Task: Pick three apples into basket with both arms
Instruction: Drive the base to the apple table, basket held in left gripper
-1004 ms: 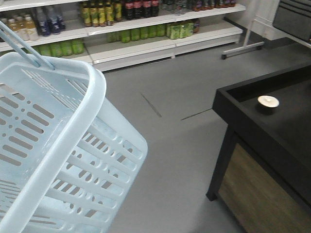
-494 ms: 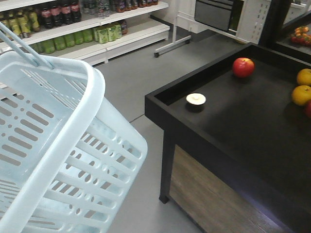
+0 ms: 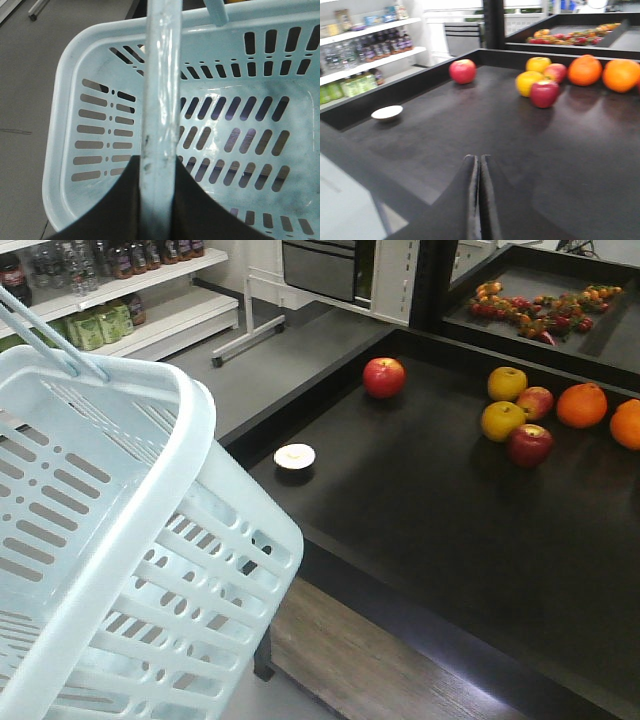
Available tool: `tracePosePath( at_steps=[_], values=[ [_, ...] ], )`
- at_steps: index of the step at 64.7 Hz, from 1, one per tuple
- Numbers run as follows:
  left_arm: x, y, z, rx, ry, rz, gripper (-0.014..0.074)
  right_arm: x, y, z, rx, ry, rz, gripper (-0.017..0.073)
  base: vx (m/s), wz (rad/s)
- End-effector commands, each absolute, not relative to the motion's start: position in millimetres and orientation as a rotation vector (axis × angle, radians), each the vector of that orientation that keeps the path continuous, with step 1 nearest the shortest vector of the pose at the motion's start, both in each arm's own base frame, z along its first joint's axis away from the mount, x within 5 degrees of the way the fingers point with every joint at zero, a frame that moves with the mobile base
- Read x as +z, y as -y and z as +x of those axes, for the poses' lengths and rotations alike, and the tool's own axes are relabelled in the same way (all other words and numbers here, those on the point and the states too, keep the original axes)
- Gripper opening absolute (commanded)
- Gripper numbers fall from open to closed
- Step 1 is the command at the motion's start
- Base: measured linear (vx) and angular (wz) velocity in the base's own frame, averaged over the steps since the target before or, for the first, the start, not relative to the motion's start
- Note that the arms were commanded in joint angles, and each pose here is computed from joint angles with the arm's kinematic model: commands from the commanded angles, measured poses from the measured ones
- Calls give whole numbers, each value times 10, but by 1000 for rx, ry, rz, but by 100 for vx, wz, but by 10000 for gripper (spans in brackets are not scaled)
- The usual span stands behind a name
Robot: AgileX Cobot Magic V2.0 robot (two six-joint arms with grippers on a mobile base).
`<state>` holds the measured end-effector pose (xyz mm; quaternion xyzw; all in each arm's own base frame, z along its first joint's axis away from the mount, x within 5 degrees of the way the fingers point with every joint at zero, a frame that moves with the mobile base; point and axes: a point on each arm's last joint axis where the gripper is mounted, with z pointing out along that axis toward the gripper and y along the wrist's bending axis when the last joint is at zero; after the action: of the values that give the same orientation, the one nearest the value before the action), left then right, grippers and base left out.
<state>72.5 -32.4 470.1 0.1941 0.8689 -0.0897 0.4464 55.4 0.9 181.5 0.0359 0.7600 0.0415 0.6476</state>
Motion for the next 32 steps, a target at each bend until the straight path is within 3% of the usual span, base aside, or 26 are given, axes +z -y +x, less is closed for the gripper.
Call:
tracePosePath(
  at_steps=[1, 32],
  values=[
    [4805, 329, 710, -258, -2073, 457, -6, 1864, -5, 562, 90, -1657, 83, -9, 9, -37],
    [4805, 329, 710, -258, -2073, 457, -6, 1864, -5, 562, 90, -1657, 83, -9, 9, -37]
  ],
)
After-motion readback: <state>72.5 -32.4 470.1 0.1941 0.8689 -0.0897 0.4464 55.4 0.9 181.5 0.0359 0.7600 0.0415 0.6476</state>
